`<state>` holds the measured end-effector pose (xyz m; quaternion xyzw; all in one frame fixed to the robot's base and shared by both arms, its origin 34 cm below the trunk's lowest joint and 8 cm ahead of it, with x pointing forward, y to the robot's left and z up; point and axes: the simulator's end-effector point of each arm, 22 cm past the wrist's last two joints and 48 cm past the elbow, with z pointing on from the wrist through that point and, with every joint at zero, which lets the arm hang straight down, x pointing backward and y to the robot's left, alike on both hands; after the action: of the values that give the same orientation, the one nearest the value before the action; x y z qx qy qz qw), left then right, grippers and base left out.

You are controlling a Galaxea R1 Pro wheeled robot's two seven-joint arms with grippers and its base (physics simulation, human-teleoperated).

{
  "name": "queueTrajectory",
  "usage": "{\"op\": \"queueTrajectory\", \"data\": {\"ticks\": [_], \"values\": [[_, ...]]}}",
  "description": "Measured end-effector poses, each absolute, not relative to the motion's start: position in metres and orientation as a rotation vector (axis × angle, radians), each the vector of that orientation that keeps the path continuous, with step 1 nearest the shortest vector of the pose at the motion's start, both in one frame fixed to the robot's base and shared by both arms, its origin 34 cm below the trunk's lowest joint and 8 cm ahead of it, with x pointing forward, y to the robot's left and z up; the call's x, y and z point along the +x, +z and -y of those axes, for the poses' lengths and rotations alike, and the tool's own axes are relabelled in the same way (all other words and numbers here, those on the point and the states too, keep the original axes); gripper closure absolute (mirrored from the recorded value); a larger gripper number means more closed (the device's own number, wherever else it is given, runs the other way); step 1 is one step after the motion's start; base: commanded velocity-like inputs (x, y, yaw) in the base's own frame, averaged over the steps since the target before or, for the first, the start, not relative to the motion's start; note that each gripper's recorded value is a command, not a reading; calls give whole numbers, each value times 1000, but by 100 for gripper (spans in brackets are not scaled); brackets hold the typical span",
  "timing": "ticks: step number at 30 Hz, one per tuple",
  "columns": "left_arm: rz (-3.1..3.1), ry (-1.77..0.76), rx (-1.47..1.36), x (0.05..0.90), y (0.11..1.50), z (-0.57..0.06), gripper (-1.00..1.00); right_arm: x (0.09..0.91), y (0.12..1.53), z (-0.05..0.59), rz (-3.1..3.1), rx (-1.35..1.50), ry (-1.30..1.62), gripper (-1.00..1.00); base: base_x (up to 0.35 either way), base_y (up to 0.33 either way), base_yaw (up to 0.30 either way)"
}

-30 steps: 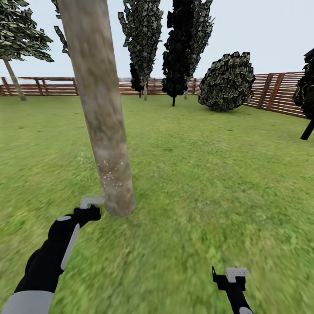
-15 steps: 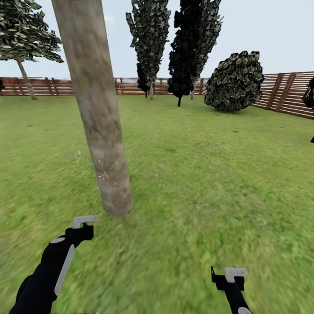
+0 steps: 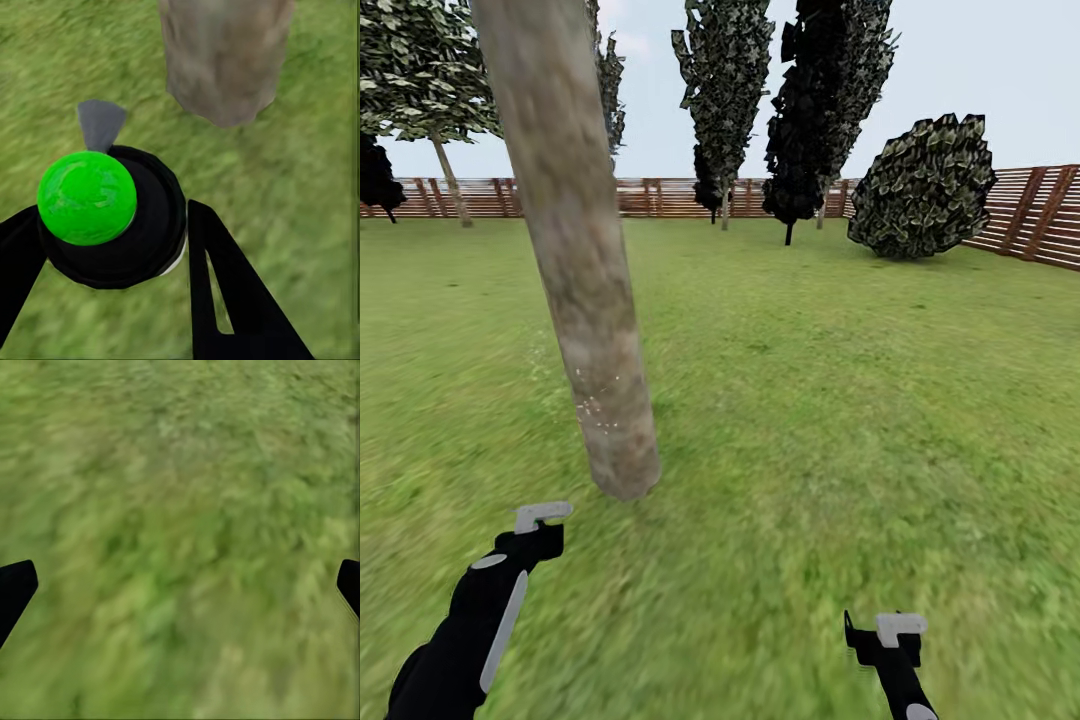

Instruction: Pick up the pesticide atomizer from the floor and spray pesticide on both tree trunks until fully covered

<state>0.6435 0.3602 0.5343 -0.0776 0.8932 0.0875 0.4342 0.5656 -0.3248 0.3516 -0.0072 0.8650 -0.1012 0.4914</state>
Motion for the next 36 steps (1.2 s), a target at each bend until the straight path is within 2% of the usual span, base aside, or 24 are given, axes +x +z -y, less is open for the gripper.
{"op": "queueTrajectory", "data": {"ticks": [12, 18, 31, 36], "values": [[-2227, 218, -167, 645, 534, -353, 100, 565, 351, 324, -2101, -18, -244, -100, 84, -248, 4], [-2227, 216, -167, 645, 534, -353, 100, 565, 351, 324, -2101, -19, -244, -100, 84, -262, 205], [-2226, 202, -161, 646, 534, -344, 100, 565, 351, 324, -2101, -19, -244, -100, 146, -247, 19], [-2225, 202, -162, 646, 535, -344, 100, 565, 351, 324, -2101, -18, -245, -100, 218, -207, 181]]}}
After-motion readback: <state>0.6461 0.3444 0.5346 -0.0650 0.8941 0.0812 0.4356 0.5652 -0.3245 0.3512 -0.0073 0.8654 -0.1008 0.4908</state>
